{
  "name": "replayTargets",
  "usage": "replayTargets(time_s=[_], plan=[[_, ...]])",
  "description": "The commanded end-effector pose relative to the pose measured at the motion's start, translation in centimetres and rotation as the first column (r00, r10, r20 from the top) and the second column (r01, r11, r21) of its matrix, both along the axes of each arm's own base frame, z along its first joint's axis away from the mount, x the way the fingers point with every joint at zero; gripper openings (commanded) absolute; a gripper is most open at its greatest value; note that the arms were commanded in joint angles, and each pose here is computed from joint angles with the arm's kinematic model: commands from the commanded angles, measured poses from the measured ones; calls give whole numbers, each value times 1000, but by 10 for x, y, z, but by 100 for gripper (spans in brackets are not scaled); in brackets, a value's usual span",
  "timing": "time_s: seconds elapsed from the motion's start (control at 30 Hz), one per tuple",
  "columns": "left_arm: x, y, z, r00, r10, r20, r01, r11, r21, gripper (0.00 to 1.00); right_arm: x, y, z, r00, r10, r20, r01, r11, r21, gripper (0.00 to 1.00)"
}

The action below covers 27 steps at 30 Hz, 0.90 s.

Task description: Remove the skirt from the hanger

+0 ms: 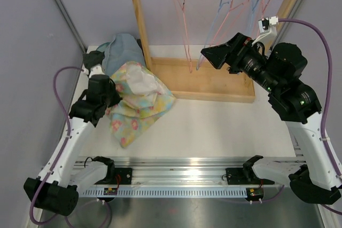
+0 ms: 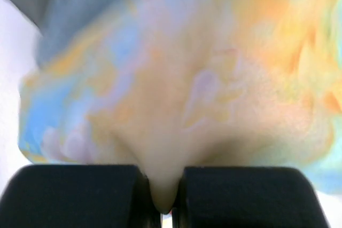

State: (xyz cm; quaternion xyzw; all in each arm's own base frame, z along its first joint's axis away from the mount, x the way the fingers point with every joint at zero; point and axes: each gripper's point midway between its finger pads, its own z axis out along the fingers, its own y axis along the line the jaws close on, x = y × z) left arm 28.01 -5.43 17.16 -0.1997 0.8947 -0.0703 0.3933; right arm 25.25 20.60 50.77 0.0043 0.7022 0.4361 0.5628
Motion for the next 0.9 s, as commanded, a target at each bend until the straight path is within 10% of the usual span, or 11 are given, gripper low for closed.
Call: replayTargets(time_s=[0.0, 0.3, 0.5, 0.57, 0.63, 0.7, 0.87], plan=[[13, 14, 100, 971, 33, 235, -42, 999, 32, 0, -4, -1, 12, 999, 3, 43, -4, 1000, 27, 99], [96, 30, 276, 851, 27, 525, -85, 993, 86, 0, -6, -14, 9, 998, -45, 52, 45, 999, -7, 99], [187, 31, 258, 868, 10, 497, -45, 997, 57, 0, -13, -25, 2, 996, -77, 48, 78, 997, -29, 100], [210, 33, 238, 882, 15, 472, -54, 996, 71, 11, -16, -28, -2, 996, -81, 40, 82, 996, -35, 100], [234, 37, 203, 914, 21, 405, -53, 996, 69, 66, -19, -30, -4, 996, -81, 38, 82, 996, -37, 100], [242, 40, 185, 935, 21, 355, -45, 997, 58, 99, -22, -31, -6, 996, -78, 31, 79, 996, -41, 100], [192, 40, 210, 905, 22, 425, -49, 997, 53, 99, -34, -40, -8, 995, -78, 65, 81, 995, -57, 99]])
